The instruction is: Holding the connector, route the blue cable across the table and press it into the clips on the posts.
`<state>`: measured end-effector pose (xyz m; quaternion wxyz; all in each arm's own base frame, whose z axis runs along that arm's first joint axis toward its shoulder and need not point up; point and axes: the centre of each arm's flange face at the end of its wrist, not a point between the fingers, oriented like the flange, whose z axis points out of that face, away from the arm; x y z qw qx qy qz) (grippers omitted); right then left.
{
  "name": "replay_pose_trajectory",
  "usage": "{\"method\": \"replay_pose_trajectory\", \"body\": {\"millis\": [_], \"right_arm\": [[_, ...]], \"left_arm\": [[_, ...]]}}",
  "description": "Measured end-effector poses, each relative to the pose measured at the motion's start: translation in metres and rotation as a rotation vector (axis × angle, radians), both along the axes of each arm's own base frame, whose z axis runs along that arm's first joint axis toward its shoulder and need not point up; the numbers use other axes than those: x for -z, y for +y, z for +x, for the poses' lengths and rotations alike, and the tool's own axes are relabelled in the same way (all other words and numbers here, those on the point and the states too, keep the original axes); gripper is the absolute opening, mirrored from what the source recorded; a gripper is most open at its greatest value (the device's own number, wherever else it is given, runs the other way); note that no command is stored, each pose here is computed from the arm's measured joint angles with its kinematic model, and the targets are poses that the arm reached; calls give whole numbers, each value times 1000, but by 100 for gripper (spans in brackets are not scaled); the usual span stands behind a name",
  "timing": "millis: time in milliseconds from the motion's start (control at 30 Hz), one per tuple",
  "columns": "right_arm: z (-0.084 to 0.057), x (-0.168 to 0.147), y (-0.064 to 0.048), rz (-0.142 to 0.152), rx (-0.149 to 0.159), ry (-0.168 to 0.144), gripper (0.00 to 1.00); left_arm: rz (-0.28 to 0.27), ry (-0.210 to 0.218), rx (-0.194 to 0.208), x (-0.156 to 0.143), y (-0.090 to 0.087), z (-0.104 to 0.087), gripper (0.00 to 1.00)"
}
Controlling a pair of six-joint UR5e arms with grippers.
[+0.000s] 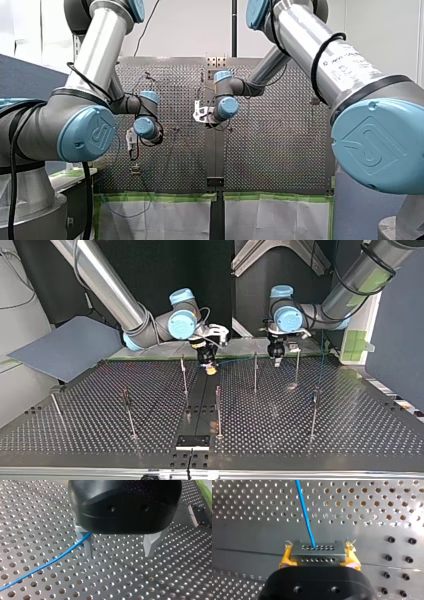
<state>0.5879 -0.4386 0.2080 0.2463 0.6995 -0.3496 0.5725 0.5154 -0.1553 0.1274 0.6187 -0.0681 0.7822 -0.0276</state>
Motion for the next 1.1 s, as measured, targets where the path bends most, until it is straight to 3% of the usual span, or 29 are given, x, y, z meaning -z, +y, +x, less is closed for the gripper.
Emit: {"method": "replay_pose_trajectory", "body": {"millis": [300, 400, 567, 833, 1100], "right_arm": [[2, 2, 5, 11, -5, 2, 0], [2, 3, 6, 15, -6, 3, 0], [1, 4, 7, 20, -6, 7, 0], [2, 4, 8, 25, -7, 5, 0], [2, 4, 9, 31, -11, 7, 0]], "left_arm": [[14, 24, -40, 16, -5, -33, 100], [2, 11, -40, 13, -7, -41, 100], [-53, -49, -34, -4, -11, -50, 100], [-90, -89, 31, -26, -24, -73, 100], [-60, -72, 87, -23, -40, -97, 100]]}}
